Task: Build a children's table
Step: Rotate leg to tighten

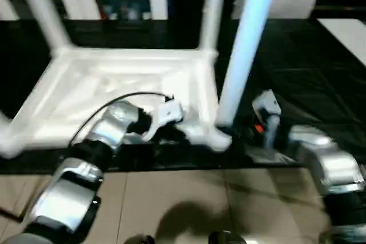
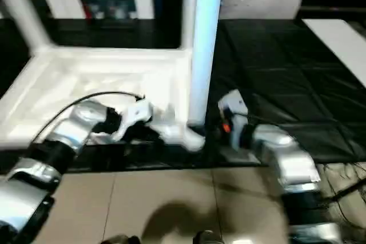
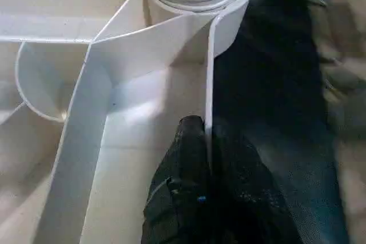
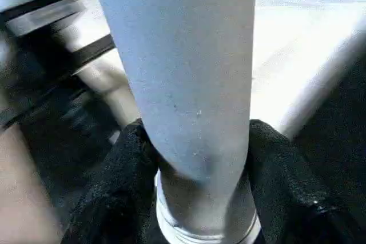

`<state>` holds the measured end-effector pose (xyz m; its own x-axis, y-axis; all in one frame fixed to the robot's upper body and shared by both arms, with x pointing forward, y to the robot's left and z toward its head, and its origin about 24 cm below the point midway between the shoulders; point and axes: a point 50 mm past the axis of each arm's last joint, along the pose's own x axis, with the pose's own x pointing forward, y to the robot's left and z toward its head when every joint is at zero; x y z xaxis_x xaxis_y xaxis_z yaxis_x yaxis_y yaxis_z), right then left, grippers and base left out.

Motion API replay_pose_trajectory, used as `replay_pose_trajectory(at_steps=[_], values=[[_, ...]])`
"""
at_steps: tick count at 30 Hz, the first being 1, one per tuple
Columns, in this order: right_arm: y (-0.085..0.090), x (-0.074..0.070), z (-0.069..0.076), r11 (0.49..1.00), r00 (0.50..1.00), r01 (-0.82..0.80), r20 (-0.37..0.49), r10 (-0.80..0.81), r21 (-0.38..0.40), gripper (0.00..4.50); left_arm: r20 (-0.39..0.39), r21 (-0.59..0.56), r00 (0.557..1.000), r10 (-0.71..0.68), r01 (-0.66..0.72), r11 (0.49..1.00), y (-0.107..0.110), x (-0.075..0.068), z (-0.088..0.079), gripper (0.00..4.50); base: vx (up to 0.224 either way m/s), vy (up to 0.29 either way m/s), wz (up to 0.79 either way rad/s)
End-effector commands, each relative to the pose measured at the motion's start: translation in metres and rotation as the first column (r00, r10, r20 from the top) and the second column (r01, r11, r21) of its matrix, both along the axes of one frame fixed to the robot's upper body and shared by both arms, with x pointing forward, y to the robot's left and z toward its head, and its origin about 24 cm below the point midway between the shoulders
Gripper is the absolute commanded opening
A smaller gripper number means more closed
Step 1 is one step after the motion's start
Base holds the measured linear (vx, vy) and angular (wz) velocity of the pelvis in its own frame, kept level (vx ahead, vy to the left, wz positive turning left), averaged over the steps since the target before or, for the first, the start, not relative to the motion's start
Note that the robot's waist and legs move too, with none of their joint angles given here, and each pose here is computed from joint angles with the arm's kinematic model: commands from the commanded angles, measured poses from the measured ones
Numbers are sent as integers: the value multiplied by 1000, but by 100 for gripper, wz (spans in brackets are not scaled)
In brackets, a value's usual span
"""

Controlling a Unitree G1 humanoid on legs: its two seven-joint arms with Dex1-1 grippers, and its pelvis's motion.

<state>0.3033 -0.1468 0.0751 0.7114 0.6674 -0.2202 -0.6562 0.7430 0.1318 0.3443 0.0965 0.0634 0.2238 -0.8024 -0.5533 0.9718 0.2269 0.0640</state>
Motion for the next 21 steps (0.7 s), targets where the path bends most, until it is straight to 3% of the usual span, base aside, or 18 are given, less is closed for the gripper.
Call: replay_pose_trajectory(at_steps=[1,3,4,7,9,12,14,17,21], values=[[43,4,-5,999,998,29,-52,-27,35,197,108,-138,992,64,-49,989,-47,10,29,0,0,0,0],[49,10,-5,993,992,109,-67,-106,44,197,111,-152,987,115,-98,984,-53,13,29,0,0,0,0],[54,19,-5,972,972,221,-101,-212,85,197,118,-193,980,159,-135,972,-62,14,32,0,0,0,0],[56,24,-3,965,966,252,-83,-246,72,197,112,-228,979,173,-144,963,-69,13,35,0,0,0,0],[56,25,-2,964,965,258,-67,-254,64,252,111,-225,978,177,-149,963,-69,13,35,0,0,0,0],[51,23,0,965,968,248,-47,-245,79,276,138,-188,974,180,-153,970,-63,13,32,0,0,0,0],[33,16,-1,976,978,207,-24,-206,62,302,181,-117,978,103,-82,990,-45,10,25,0,0,0,0],[24,13,1,982,984,176,-9,-175,67,320,178,-94,981,74,-58,994,-37,8,22,0,0,0,0],[-2,0,4,999,998,-30,57,32,-39,356,168,-50,983,-73,82,995,-13,-1,15,0,0,0,0]])
